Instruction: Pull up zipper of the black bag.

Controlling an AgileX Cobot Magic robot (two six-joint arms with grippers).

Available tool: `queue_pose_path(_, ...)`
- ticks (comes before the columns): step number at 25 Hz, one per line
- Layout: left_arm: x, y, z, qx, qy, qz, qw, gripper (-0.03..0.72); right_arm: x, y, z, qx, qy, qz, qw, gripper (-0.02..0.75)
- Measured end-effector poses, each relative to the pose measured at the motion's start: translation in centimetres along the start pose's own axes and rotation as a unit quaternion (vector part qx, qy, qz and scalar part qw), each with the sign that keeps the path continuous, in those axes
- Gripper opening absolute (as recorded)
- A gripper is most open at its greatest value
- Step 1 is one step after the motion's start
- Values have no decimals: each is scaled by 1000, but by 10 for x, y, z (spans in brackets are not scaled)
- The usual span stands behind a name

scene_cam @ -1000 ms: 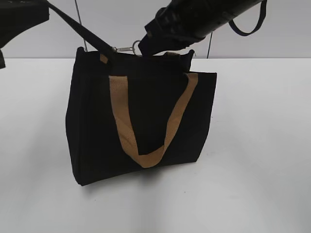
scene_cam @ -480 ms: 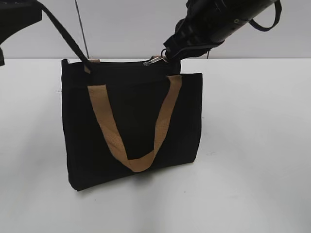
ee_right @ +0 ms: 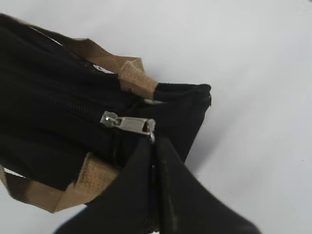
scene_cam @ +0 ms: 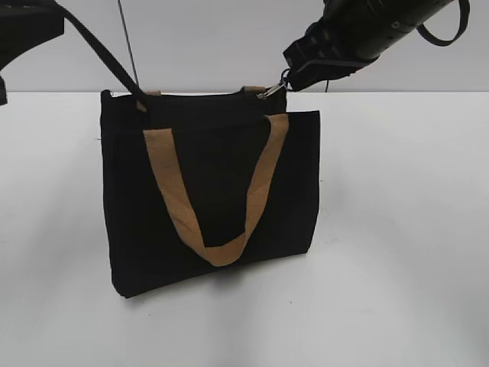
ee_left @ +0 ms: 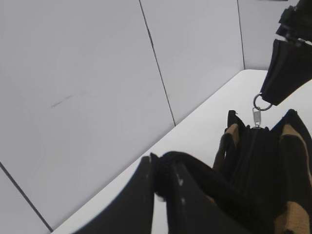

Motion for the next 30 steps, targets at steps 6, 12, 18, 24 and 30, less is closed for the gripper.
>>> queue_pose_path(6, 0, 3, 1, 2, -2, 8, 1000, 30, 0, -2, 6, 22, -19, -4, 1000, -1)
queue_pose_path(12, 5, 14, -1, -3, 6, 25, 1000, 30, 0, -3, 10, 36, -30, -7, 999, 87)
queue_pose_path(18, 6, 18, 0, -24, 3, 35, 999, 143, 0, 0, 11, 36, -32, 1, 999, 346)
queue_pose_path(24, 4, 35, 10, -99, -37, 83, 991, 517, 0, 0, 11, 36, -33, 2, 999, 403)
queue_pose_path(30, -17, 81, 39, -138, -157, 218, 953, 599, 0, 0, 11, 36, -33, 3, 999, 404)
Point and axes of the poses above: a point on each arm's last joint axis where the gripper is mounted, x pointing out along that axis toward the gripper, z along the wrist's bending axis when the last joint is at zero, y = z × x, the point moved 7 cm from there along x, pointing out along that axis toward the gripper, and after that the axes turned 11 degrees about x, right-handed, at the moved point
